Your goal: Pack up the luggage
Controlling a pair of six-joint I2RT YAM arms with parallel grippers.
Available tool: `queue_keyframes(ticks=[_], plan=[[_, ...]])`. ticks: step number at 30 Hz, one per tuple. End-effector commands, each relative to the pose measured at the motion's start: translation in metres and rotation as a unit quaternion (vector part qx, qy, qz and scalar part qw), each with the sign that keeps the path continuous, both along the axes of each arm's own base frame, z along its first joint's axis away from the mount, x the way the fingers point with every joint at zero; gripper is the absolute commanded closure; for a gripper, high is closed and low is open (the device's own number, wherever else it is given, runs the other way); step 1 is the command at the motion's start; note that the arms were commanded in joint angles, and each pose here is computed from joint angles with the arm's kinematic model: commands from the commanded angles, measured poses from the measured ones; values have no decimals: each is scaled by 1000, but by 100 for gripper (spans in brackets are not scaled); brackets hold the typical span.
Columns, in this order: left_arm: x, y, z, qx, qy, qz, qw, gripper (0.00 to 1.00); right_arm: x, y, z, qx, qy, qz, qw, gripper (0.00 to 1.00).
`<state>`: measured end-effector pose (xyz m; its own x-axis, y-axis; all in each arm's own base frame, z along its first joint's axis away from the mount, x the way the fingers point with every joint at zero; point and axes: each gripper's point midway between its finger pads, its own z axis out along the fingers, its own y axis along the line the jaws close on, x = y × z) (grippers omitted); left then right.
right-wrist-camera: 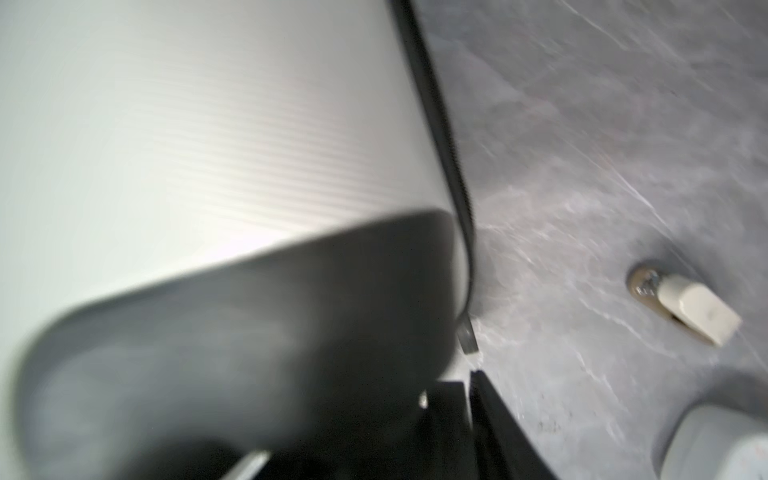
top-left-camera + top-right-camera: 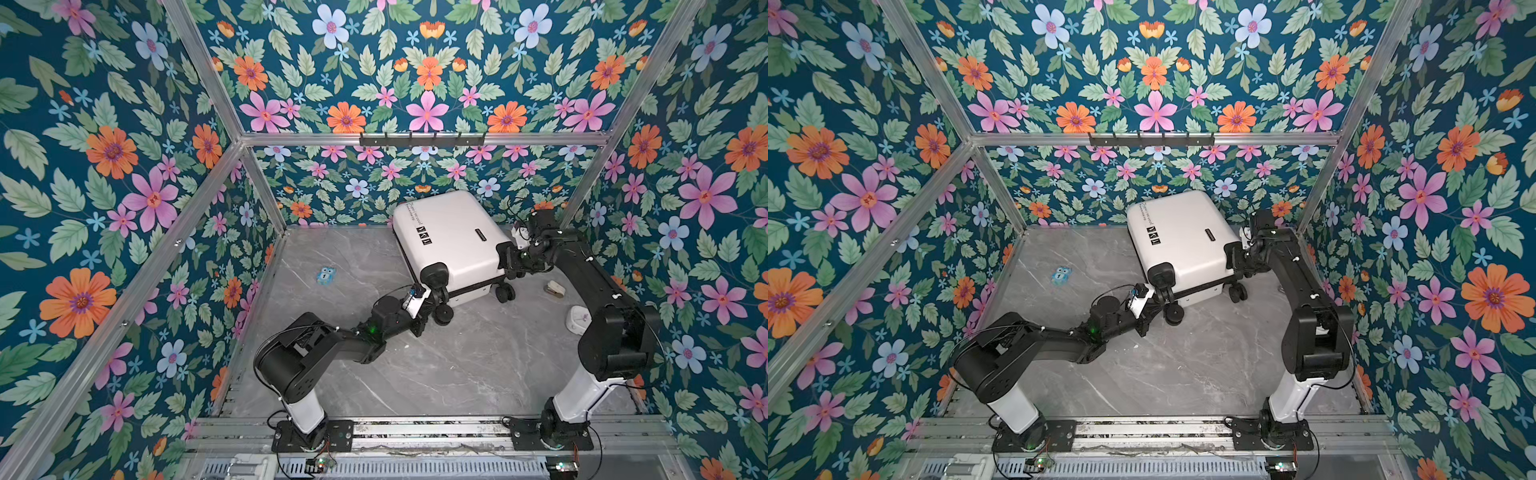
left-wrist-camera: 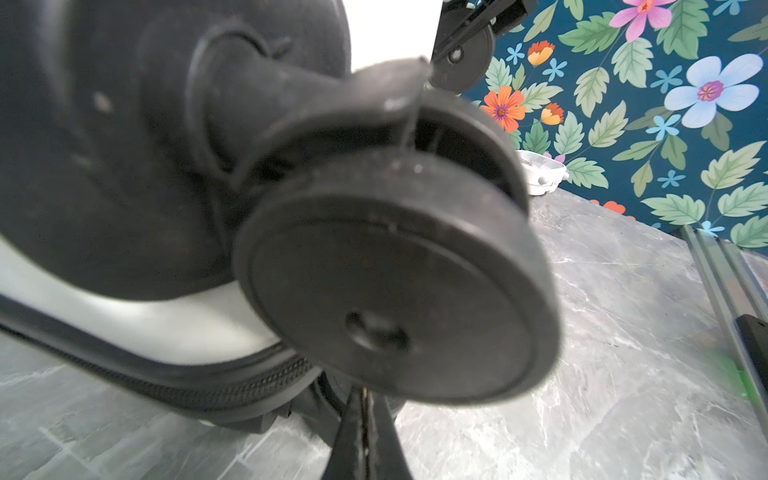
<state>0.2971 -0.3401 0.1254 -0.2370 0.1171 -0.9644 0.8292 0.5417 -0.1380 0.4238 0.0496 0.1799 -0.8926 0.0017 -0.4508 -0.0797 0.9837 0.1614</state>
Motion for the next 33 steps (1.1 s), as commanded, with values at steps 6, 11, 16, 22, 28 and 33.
queue_keyframes(ticks=[6, 11, 16, 22, 28, 33], plan=[[1, 6, 18, -19, -27, 18, 999, 100, -22, 22, -12, 39, 39, -24, 998, 87], [-2, 11, 18, -15, -29, 28, 999, 100, -35, 40, -24, 56, 58, -25, 996, 99], [-7, 12, 20, -9, -33, 35, 999, 100, -44, 61, -27, 81, 67, -17, 994, 100], [-14, 10, 20, -2, -33, 35, 999, 100, -54, 87, -11, 108, 56, 0, 993, 100], [-17, 8, 20, -1, -35, 36, 999, 100, -66, 118, 1, 122, 53, 29, 991, 100], [-18, 4, 23, -2, -37, 33, 999, 100, -77, 150, 9, 124, 53, 61, 989, 100]])
